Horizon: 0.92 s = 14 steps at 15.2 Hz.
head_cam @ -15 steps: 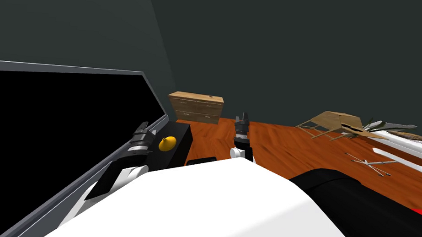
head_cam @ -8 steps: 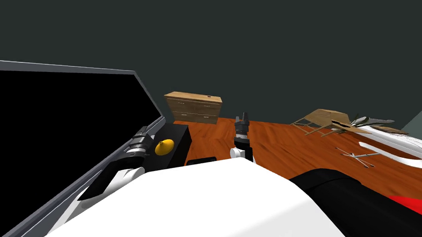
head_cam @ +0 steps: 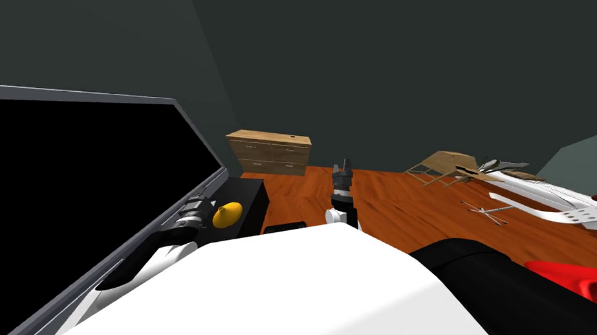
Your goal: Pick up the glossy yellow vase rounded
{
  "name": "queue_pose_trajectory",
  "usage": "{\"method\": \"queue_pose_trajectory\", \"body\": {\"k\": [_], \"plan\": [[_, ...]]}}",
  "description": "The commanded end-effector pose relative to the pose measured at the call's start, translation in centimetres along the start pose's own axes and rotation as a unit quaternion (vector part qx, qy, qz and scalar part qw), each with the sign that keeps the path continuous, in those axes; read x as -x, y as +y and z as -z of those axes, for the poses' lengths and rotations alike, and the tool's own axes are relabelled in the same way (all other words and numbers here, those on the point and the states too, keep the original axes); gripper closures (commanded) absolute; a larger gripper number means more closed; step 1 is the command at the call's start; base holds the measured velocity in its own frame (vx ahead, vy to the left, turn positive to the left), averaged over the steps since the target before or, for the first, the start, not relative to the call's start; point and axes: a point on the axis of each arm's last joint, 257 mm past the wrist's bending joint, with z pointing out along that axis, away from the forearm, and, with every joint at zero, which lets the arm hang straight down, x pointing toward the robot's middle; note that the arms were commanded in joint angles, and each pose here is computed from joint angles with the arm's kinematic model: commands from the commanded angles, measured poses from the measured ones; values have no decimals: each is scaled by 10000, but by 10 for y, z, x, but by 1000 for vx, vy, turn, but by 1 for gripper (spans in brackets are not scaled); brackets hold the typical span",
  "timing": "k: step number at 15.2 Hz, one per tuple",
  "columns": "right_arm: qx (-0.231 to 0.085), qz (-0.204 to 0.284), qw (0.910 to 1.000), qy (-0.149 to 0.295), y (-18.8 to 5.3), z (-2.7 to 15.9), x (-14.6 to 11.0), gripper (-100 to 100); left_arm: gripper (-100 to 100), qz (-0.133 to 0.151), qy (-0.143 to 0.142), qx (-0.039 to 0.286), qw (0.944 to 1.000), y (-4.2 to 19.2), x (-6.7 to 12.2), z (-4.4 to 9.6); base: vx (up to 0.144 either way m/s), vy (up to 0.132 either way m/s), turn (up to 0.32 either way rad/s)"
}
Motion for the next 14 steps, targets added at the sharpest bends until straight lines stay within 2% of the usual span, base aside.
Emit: {"method": "queue_pose_trajectory", "body": {"k": [1, 2, 4, 5, 7, 8, 10, 11, 13, 14], "plan": [[0, 0, 10000, 0, 0, 0, 0, 0, -100, 9, -25, 153, 9999, 7, 4, 1, 39, 4, -52], [0, 0, 10000, 0, 0, 0, 0, 0, -100, 39, -101, 380, 9992, 21, 13, 4, 51, 7, -100], [0, 0, 10000, 0, 0, 0, 0, 0, -100, 40, -98, 475, 9988, 26, 13, 4, 52, 7, -71], [0, 0, 10000, 0, 0, 0, 0, 0, -100, 76, -172, 706, 9973, 40, 22, 8, 53, 4, -87], [0, 0, 10000, 0, 0, 0, 0, 0, -100, 78, -168, 801, 9966, 45, 22, 9, 53, 13, -68], [0, 0, 10000, 0, 0, 0, 0, 0, -100, 121, -241, 1036, 9943, 59, 31, 14, 52, 13, -96], [0, 0, 10000, 0, 0, 0, 0, 0, -100, 123, -236, 1129, 9932, 64, 31, 15, 47, 12, -76], [0, 0, 10000, 0, 0, 0, 0, 0, -100, 173, -307, 1360, 9901, 78, 40, 21, 43, 11, -117], [0, 0, 10000, 0, 0, 0, 0, 0, -100, 177, -300, 1458, 9887, 83, 39, 22, 46, 14, -67], [0, 0, 10000, 0, 0, 0, 0, 0, -100, 233, -369, 1689, 9847, 97, 48, 29, 54, 6, -103]]}}
